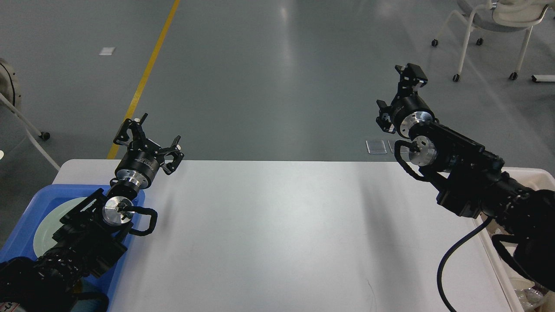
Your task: Tidy desktop
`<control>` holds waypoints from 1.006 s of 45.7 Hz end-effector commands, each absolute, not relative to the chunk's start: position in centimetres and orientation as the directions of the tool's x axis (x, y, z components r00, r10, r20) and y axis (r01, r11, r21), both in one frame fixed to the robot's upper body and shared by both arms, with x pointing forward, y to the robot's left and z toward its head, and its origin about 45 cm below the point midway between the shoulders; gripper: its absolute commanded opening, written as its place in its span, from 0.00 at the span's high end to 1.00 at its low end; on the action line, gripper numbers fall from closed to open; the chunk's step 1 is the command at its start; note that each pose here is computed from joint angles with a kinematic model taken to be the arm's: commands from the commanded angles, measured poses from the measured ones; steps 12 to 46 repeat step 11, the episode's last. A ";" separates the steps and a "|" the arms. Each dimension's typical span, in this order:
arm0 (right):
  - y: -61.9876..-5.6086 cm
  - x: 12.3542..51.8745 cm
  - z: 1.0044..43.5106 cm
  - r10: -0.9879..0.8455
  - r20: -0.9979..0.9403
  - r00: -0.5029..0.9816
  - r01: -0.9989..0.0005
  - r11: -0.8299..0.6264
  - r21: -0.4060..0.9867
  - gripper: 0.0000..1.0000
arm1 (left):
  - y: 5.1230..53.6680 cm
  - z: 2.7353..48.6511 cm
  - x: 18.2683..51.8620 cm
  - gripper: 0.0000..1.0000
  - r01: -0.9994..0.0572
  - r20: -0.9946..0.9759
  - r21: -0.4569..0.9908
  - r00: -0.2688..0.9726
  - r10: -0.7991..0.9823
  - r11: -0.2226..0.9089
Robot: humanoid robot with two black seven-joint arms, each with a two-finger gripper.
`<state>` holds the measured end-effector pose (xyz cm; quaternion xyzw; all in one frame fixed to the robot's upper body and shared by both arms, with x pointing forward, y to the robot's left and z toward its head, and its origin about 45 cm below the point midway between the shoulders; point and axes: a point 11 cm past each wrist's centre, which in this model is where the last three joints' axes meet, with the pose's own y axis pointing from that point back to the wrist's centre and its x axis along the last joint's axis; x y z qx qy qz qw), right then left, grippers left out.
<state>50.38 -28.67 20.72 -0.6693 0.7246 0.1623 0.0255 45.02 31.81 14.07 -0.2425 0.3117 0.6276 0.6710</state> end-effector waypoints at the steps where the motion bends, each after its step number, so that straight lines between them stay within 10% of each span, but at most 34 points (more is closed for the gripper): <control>1: -32.2 48.6 18.2 -0.908 -0.334 -0.254 -0.963 0.206 0.173 0.00 | 31.8 14.0 45.0 0.02 -0.993 -0.722 0.067 0.017 0.691 0.095; 46: -33.3 44.7 13.1 -0.820 -0.454 -0.347 -0.937 0.291 0.191 0.00 | 31.8 14.0 45.0 0.02 -0.993 -0.722 0.067 0.017 0.691 0.095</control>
